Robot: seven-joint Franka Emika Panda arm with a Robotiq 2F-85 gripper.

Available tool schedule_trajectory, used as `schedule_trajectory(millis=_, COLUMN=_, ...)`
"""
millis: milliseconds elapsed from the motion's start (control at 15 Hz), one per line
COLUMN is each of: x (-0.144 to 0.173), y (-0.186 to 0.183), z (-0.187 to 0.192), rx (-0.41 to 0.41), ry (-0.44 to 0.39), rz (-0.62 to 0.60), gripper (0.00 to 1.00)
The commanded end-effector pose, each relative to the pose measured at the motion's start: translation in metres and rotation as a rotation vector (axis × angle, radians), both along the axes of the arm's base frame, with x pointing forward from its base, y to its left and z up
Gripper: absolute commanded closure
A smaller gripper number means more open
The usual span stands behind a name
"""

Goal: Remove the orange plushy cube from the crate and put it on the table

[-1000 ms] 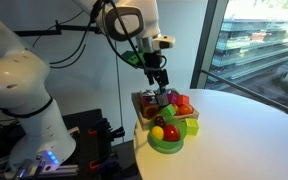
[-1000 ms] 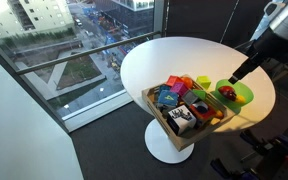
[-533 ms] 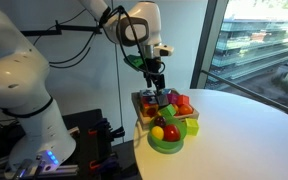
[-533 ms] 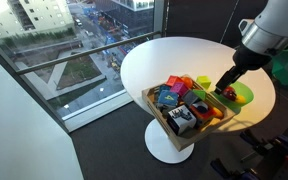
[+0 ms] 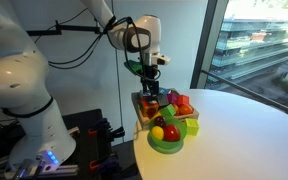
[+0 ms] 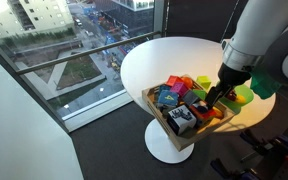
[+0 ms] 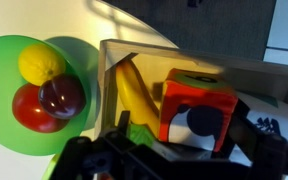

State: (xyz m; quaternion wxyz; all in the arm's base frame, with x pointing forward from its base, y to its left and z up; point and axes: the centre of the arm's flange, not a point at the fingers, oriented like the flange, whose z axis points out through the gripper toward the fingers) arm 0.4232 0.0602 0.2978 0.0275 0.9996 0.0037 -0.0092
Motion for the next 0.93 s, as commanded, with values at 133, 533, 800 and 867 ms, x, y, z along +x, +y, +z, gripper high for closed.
schedule_trajectory(millis=133, x=0.007, y=0.009, z=-0.015, rx=0.055, ry=0.025, rz=0.004, gripper=0.00)
schedule_trajectory(millis=533, x=0.007, y=0.005, z=-0.029, rx=0.062, ry=0.018, rz=-0.008, gripper=0.00)
schedule_trajectory(millis=800, x=0.001, y=0.006, z=-0.031, rx=0.055, ry=0.032, rz=-0.018, gripper=0.00)
schedule_trajectory(millis=867, x=0.001, y=0.006, z=-0.031, rx=0.054, ry=0.033, rz=-0.018, gripper=0.00)
